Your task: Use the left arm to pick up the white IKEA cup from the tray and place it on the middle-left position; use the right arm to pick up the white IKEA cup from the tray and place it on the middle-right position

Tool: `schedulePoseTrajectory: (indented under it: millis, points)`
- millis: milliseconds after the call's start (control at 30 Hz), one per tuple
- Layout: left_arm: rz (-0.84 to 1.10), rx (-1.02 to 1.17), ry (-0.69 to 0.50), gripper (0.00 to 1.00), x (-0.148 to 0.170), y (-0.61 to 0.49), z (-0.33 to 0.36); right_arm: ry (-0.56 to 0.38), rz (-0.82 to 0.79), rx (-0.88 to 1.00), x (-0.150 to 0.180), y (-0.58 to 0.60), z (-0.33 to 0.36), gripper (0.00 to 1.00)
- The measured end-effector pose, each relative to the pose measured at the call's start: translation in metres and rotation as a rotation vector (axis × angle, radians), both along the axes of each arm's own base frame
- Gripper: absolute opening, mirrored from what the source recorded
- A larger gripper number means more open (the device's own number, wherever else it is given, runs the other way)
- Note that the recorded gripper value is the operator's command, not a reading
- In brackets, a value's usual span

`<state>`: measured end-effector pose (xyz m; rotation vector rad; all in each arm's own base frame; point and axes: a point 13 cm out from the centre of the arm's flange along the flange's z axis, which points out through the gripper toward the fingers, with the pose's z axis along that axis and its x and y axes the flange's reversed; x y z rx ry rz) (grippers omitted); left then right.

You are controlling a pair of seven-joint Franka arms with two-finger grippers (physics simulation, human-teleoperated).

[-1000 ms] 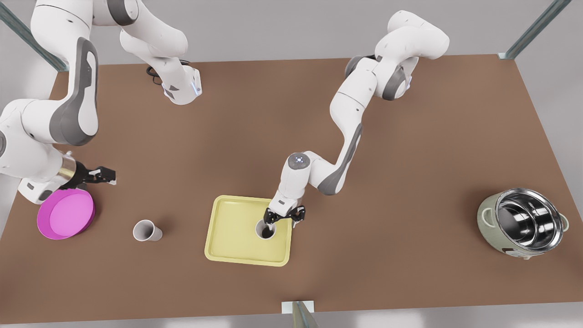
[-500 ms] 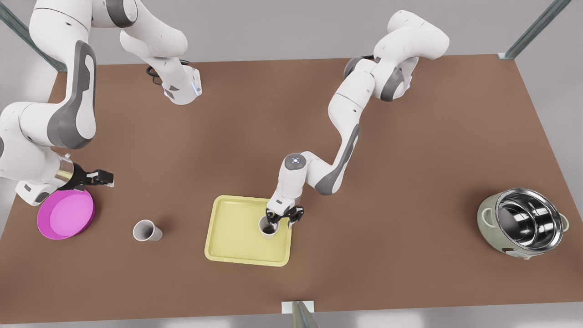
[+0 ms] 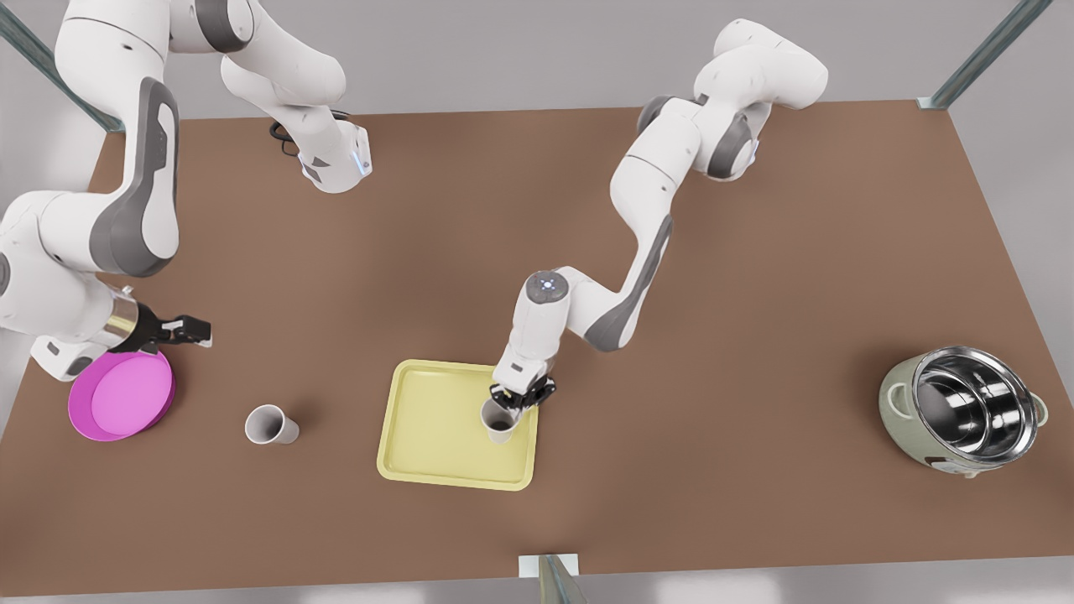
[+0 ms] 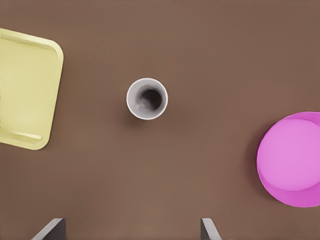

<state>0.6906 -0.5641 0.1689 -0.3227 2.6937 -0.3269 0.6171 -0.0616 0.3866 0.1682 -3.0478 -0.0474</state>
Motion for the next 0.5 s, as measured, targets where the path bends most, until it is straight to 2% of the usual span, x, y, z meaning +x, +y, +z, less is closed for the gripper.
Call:
schedulePoseTrajectory:
  millis: [133, 300, 500]
  points:
    - [0.053, 0.026, 0.058, 0.05, 0.001, 0.024, 0.013, -0.004, -0.003, 0.002, 0.001, 0.0, 0.0, 1.0]
    - [0.198, 0.034, 0.171, 0.05, 0.049, 0.136, 0.035, -0.009, -0.002, 0.0, 0.003, 0.002, 0.0, 1.0]
    - [0.303, 0.084, 0.347, 0.06, 0.081, 0.3, 0.002, 0.001, 0.004, -0.001, 0.004, 0.007, -0.006, 1.0]
